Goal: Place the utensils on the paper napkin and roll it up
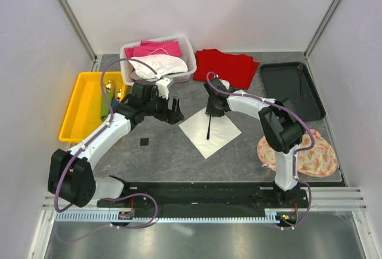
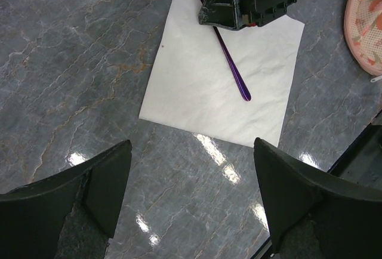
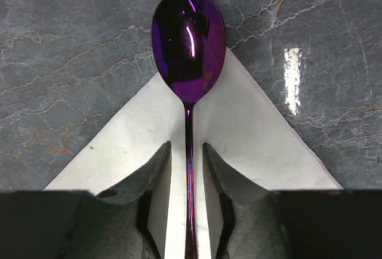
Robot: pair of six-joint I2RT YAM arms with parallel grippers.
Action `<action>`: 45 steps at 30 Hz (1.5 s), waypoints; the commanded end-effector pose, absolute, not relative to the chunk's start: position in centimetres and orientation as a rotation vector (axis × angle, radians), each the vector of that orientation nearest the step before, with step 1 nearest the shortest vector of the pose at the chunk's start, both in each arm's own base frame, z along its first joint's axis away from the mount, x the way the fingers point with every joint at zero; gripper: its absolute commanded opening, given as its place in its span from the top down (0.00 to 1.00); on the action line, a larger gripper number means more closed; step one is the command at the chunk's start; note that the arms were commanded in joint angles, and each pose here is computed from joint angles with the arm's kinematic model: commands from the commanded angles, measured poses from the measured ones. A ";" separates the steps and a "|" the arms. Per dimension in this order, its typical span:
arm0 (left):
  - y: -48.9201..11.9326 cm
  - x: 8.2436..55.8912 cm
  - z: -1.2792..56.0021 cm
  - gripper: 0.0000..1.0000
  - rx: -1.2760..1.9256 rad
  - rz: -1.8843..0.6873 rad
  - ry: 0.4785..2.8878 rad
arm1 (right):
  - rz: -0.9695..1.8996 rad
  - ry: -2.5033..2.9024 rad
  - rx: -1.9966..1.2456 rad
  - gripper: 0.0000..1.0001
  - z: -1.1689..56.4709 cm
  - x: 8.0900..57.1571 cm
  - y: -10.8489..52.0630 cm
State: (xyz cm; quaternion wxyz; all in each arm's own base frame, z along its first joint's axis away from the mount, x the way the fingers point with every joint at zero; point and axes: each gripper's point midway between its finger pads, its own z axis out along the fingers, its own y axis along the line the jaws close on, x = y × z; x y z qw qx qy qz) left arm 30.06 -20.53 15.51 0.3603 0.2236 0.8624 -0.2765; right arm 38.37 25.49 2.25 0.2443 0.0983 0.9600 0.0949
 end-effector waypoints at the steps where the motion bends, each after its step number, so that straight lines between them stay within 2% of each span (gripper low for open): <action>1: -21.0 29.9 16.3 0.10 0.560 -0.772 2.195 | 0.273 2.635 0.222 0.64 1.9 38.5 26.1; 17: -20.6 29.9 16.3 0.10 0.548 -0.766 2.203 | 0.381 2.671 0.131 0.62 2.0 37.0 28.5; 21: -20.6 29.9 16.9 0.10 0.551 -0.770 2.197 | 0.400 2.606 0.132 0.61 4.8 38.4 28.7; 30: -20.2 29.6 18.2 0.10 0.559 -0.756 2.174 | 0.446 2.470 0.034 0.49 14.1 40.9 27.4; 33: -20.1 29.4 18.9 0.09 0.582 -0.746 2.152 | 0.513 2.439 -0.045 0.41 16.6 42.0 24.6; 34: -20.1 29.4 19.1 0.09 0.599 -0.740 2.144 | 0.497 2.429 -0.012 0.29 17.0 43.4 21.8; 36: -20.0 29.4 19.3 0.09 0.617 -0.732 2.142 | 0.496 2.433 -0.080 0.21 17.8 43.8 19.1; 37: -19.9 29.5 19.4 0.09 0.633 -0.720 2.132 | 0.424 2.431 -0.093 0.10 17.8 44.9 15.5; 38: -19.8 29.5 19.6 0.09 0.635 -0.710 2.127 | 0.409 2.436 -0.104 0.04 17.9 45.1 13.9; 45: -19.8 30.2 20.6 0.08 0.647 -0.688 2.108 | 0.234 2.454 -0.005 0.02 18.2 47.2 -2.7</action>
